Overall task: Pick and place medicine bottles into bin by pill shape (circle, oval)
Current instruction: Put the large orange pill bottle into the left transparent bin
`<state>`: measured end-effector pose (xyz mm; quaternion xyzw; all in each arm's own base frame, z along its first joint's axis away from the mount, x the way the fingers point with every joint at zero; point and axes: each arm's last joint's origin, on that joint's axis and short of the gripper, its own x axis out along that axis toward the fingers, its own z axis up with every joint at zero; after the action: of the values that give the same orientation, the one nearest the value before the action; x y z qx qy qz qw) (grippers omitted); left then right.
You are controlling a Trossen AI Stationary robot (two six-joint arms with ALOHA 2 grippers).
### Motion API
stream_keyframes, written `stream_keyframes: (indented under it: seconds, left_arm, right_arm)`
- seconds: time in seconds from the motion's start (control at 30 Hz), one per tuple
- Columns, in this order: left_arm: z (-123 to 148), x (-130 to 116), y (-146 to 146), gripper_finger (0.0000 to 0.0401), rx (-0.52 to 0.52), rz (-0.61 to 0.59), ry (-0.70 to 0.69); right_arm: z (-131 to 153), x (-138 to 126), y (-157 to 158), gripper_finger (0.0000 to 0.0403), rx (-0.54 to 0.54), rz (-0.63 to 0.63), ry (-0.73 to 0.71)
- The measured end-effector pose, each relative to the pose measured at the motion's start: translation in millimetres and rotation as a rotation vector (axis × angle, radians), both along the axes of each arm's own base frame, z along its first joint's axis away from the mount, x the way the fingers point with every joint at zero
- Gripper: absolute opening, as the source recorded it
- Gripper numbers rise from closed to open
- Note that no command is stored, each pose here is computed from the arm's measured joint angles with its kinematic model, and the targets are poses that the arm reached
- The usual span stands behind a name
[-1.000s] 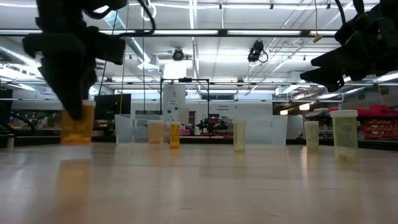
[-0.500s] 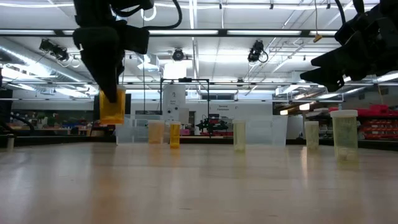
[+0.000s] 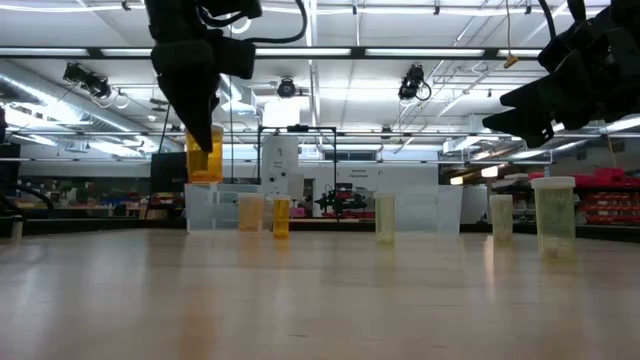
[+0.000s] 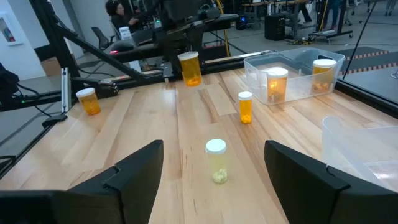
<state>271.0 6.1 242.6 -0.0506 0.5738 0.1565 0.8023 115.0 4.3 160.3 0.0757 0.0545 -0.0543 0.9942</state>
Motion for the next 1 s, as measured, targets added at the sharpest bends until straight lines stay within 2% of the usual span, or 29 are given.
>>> stream_keyframes:
  seconds: [0.2,0.5,0.67,1.0]
  left_arm:
    - [12.7,3.2,15.0,0.0221,0.016,0.007,-0.019]
    - [29.2,6.1,37.8,0.0212,0.049,0.01,-0.054]
    - [30.3,4.3,50.0,0.0222,0.064,0.014,-0.048]
    - [31.4,-1.2,81.3,0.0214,0.102,0.043,-0.05]
  right_arm:
    - [-0.1,0.0,0.0,0.0284,0.0,0.0,0.0]
    - [0.0,0.0,0.0,0.0284,0.0,0.0,0.0]
    - [-0.1,0.0,0.0,0.0284,0.0,0.0,0.0]
    - [-0.1,0.0,0.0,0.0284,0.0,0.0,0.0]
